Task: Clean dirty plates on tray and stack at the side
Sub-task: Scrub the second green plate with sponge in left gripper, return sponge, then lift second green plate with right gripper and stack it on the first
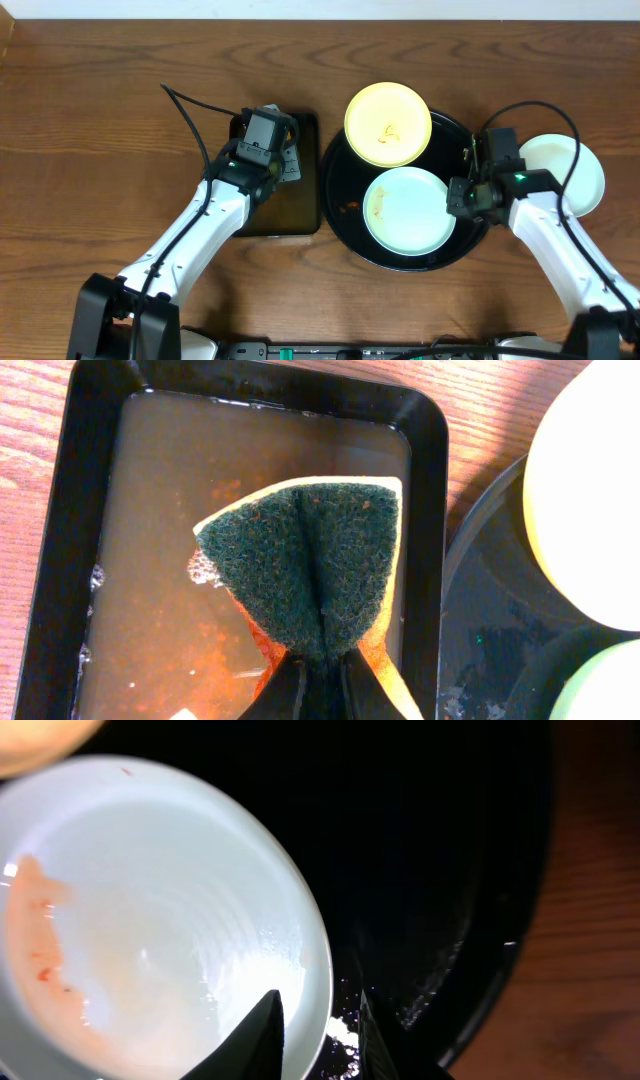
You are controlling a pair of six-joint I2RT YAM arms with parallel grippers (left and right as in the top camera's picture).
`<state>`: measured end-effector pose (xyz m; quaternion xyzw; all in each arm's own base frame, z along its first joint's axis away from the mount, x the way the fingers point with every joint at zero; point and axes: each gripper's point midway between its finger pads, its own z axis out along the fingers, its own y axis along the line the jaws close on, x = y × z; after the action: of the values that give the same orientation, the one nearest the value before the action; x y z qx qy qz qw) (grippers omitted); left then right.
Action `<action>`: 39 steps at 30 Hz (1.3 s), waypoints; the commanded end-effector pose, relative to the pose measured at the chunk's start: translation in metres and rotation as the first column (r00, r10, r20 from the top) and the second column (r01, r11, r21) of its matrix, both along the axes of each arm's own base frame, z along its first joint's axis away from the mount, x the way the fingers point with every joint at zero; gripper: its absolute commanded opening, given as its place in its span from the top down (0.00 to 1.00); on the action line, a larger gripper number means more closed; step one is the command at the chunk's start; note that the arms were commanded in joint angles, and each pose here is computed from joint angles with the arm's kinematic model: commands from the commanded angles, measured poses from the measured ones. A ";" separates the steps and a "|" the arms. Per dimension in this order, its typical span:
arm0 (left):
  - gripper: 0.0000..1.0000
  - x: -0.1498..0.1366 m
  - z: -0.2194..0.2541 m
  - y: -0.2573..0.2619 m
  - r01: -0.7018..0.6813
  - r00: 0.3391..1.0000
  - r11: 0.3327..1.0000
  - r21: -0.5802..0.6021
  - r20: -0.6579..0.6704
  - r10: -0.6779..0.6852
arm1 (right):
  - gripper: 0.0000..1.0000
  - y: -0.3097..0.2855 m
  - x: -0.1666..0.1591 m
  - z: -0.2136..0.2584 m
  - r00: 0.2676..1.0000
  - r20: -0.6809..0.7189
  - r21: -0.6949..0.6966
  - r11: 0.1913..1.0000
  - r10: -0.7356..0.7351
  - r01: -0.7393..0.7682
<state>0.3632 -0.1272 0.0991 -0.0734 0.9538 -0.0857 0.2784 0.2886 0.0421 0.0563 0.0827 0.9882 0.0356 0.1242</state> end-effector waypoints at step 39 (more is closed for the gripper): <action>0.92 0.000 0.000 0.004 0.006 1.000 1.000 0.021 0.004 -0.006 | 0.99 -0.011 0.060 0.102 0.847 0.405 -0.406 0.897 0.345 -0.172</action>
<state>0.3631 -0.1272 0.0990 -0.0734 0.9539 -0.0856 0.2780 0.3420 0.0250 0.1318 -0.0396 0.9435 -0.0561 0.3243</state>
